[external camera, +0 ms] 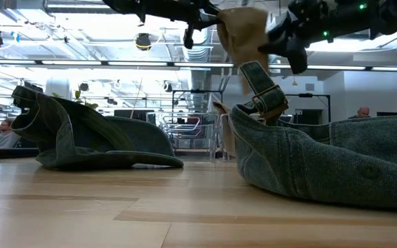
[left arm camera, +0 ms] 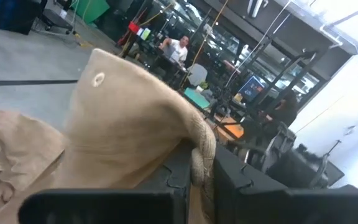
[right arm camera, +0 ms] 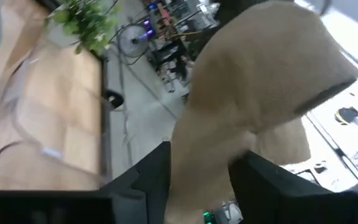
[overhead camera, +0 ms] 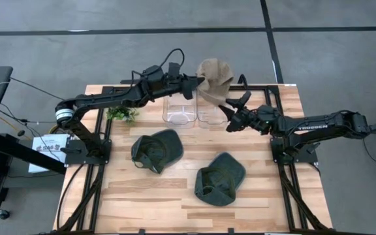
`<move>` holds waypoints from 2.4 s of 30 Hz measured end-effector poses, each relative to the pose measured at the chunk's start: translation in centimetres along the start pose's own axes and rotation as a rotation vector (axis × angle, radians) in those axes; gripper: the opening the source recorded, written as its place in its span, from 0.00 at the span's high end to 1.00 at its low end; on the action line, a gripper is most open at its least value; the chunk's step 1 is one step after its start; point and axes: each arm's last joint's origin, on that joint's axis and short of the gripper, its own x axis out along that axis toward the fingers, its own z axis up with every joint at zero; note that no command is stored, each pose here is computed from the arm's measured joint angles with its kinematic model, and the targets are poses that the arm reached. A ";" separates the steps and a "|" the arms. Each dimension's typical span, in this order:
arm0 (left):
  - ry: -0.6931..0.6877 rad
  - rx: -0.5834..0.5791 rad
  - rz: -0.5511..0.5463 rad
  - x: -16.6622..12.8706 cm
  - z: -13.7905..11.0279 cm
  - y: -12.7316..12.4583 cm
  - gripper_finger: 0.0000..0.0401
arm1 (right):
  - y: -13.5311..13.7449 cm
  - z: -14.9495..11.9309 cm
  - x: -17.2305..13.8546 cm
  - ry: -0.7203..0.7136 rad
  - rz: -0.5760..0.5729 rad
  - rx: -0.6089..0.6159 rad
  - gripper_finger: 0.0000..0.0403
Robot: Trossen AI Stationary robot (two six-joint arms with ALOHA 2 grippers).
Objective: Pick & Place hat
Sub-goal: Put the brown cap into the right transparent bin
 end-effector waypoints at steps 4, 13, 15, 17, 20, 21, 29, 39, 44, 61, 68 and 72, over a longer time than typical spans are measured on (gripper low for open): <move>-0.021 0.002 0.013 -0.8 1.3 0.3 0.91 | 0.4 0.0 -0.1 0.007 0.037 0.010 0.58; 0.081 -0.007 0.033 -3.3 3.1 0.4 0.91 | 0.4 0.0 -0.1 0.004 0.034 0.066 0.50; 0.132 -0.003 0.027 -3.9 3.1 0.2 0.91 | 0.2 0.1 -0.1 -0.004 0.021 0.079 0.49; 0.188 0.003 0.021 -4.3 2.9 -0.1 0.91 | 0.2 0.1 -0.1 -0.011 0.013 0.085 0.49; 0.264 0.006 0.010 -4.8 2.4 -0.4 0.92 | -0.2 0.3 -0.1 -0.030 -0.021 0.113 0.51; 0.290 0.003 0.007 -5.0 2.2 -0.5 0.92 | -0.3 0.4 -0.1 -0.038 -0.032 0.129 0.51; 0.425 0.044 -0.076 -5.1 0.1 -2.5 0.91 | -1.4 1.5 -0.4 -0.204 -0.094 0.306 0.57; 0.485 0.171 -0.220 -5.4 -2.3 -6.1 0.91 | -3.7 2.4 -1.3 -0.448 -0.196 0.847 0.65; 0.505 0.219 -0.281 -5.7 -3.3 -7.7 0.91 | -3.8 2.5 -1.1 -0.507 -0.139 0.867 0.67; 0.594 0.279 -0.296 -6.5 -5.0 -9.0 0.91 | -9.1 7.2 3.6 0.046 0.491 0.653 0.67; 0.625 0.280 -0.295 -6.7 -5.4 -9.2 0.90 | -8.6 8.0 4.3 -0.022 0.698 0.572 0.69; 0.635 0.280 -0.295 -6.8 -5.5 -9.2 0.91 | -8.6 8.5 4.3 -0.065 0.689 0.551 0.69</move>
